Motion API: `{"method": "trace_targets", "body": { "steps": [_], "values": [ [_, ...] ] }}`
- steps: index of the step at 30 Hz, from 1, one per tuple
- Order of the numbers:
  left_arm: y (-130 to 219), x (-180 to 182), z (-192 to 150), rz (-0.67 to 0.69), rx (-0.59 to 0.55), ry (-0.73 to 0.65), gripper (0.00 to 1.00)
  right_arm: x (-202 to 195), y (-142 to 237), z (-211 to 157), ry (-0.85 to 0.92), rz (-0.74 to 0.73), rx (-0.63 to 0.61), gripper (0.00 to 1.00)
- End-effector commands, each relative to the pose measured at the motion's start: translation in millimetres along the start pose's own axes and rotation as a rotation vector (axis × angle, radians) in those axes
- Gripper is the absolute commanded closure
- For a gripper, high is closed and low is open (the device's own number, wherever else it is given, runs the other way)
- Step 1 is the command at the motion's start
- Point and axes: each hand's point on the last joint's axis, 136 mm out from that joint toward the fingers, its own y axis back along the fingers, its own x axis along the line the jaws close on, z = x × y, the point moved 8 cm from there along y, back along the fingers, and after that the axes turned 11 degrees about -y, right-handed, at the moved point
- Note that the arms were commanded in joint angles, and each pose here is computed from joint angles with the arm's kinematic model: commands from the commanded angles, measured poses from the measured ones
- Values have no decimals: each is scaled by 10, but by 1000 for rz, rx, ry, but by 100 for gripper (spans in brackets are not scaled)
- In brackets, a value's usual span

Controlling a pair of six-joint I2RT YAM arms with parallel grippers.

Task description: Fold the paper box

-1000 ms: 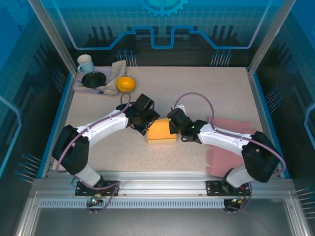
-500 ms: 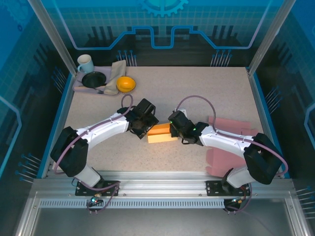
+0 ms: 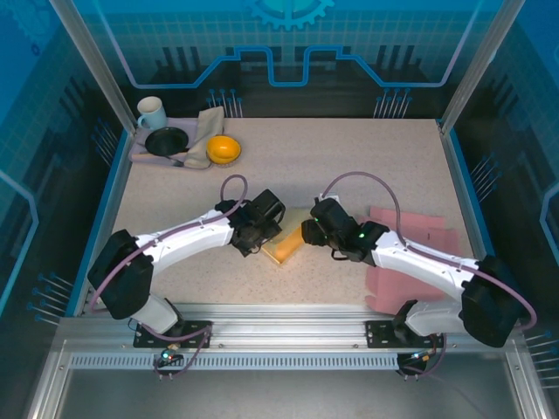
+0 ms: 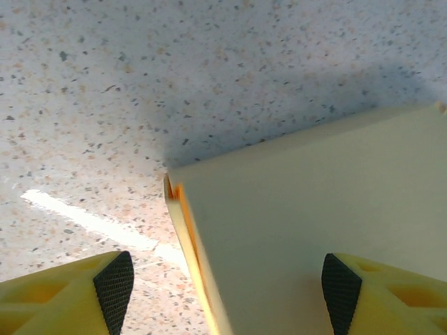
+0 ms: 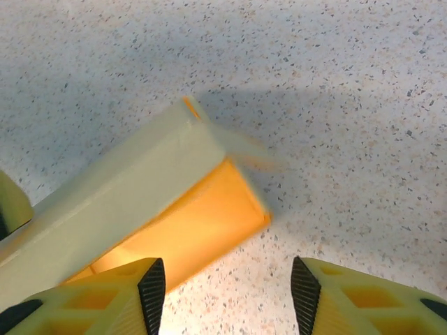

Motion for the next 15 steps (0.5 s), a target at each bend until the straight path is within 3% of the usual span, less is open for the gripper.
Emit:
{"method": "trace_targets", "body": {
  "steps": [1, 8, 15],
  "values": [
    [-96, 155, -59, 95, -16, -23, 25, -106, 126, -168, 53, -17, 81, 46],
    [-198, 137, -77, 122, -16, -35, 25, -160, 315, -124, 92, -10, 76, 42],
    [-249, 119, -75, 145, -16, -52, 25, 36, 226, 304, 93, 40, 42, 41]
  ]
}}
